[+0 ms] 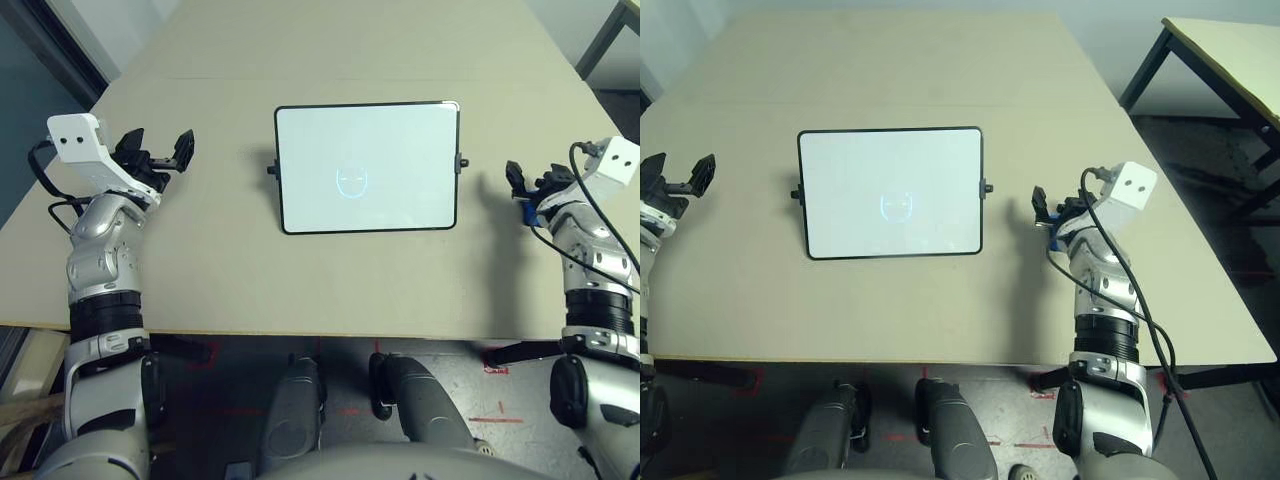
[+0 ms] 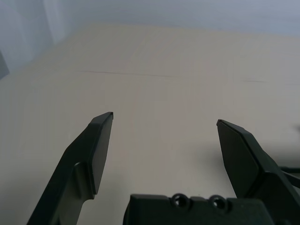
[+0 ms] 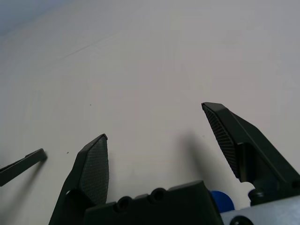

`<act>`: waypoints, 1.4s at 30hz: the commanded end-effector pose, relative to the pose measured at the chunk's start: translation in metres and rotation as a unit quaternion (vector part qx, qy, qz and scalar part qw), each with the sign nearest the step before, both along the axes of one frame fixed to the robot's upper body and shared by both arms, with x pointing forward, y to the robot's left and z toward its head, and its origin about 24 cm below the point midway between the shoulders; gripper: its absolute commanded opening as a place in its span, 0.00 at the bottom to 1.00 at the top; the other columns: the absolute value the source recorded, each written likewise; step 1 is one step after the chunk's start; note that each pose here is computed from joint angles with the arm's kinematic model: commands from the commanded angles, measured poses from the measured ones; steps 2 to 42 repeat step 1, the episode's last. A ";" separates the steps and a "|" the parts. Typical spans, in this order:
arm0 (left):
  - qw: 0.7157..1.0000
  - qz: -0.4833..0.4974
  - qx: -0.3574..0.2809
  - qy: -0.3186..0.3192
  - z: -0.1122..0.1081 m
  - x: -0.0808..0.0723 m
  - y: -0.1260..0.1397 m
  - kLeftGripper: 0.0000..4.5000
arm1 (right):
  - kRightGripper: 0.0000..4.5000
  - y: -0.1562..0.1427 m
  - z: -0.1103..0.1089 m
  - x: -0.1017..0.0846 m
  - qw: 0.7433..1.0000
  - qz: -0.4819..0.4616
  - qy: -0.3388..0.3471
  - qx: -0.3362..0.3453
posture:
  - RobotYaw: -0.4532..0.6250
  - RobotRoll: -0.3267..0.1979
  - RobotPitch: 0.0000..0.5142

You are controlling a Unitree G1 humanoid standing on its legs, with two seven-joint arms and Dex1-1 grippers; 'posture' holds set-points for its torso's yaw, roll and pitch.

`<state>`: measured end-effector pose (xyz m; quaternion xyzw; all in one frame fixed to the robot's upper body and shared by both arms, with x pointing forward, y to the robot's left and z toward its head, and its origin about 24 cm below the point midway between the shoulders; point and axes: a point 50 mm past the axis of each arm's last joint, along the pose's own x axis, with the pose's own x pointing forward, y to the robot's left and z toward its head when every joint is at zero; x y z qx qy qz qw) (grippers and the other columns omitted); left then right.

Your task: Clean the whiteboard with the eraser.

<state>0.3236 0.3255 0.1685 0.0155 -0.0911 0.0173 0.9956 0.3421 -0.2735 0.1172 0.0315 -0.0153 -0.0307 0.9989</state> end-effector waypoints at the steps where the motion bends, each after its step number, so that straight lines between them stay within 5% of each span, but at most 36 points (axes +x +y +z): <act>1: 1.000 0.017 0.002 0.021 -0.012 0.000 0.009 1.00 | 0.99 -0.005 -0.007 -0.001 1.000 -0.001 -0.015 0.022 | 0.45 0.62 0.27; 42: 1.000 0.017 0.002 0.021 -0.012 0.000 0.009 1.00 | 0.99 -0.005 -0.007 -0.001 1.000 -0.001 -0.015 0.022 | 0.45 0.62 0.27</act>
